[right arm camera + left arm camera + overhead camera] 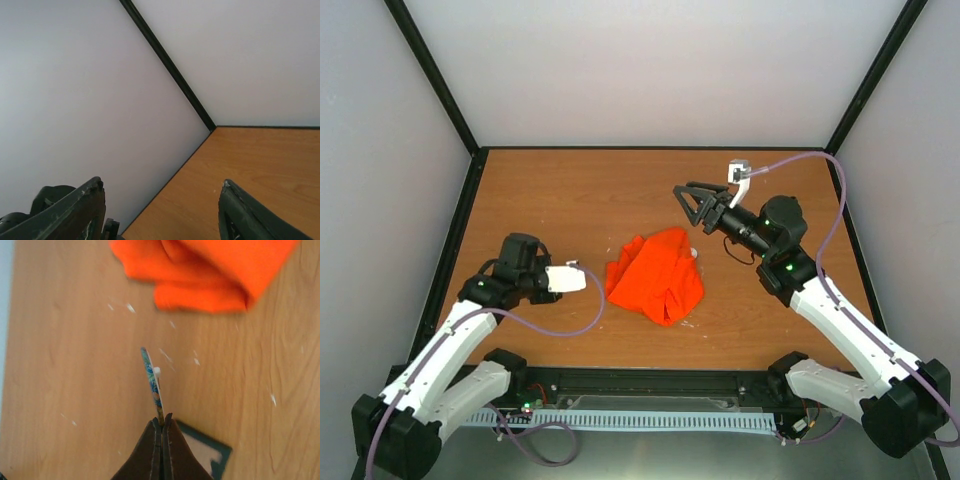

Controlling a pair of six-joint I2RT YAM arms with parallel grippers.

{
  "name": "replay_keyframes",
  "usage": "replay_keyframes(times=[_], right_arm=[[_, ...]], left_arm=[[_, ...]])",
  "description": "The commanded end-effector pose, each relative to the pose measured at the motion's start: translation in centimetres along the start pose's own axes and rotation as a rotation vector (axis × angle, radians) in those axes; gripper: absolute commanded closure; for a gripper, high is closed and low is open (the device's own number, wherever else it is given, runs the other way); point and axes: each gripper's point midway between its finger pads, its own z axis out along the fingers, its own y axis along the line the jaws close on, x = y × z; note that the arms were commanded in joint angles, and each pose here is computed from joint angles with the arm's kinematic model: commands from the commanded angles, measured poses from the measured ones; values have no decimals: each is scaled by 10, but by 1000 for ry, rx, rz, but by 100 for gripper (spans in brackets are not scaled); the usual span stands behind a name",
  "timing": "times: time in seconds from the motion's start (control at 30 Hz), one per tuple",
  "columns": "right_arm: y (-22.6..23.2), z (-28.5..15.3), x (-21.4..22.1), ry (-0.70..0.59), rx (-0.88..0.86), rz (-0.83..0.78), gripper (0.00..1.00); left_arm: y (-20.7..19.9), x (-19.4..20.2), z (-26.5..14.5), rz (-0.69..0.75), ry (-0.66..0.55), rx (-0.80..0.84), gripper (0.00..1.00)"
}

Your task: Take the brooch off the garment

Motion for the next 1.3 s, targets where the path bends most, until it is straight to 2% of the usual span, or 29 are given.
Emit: replay_keyframes(times=[0.0,0.27,0.7,0.87,1.1,1.27], right_arm=[[-7,-3,5,19,28,-12,40],[-10,-6,8,35,47,-21,40],[-10,-6,14,54,36,-14,40],[-10,-6,16,58,30,-7,40],[-7,-9,15,51,25,-1,40],[-6,-12,15,48,23,3,40]], left_arm=[[-24,57,13,130,244,39,99],[-66,94,27,88,390,210,100],[-37,106,31,112,459,26,99],[-31,108,26,106,468,-11,99],[-46,136,33,152,562,-20,99],[-34,137,41,150,571,-63,99]])
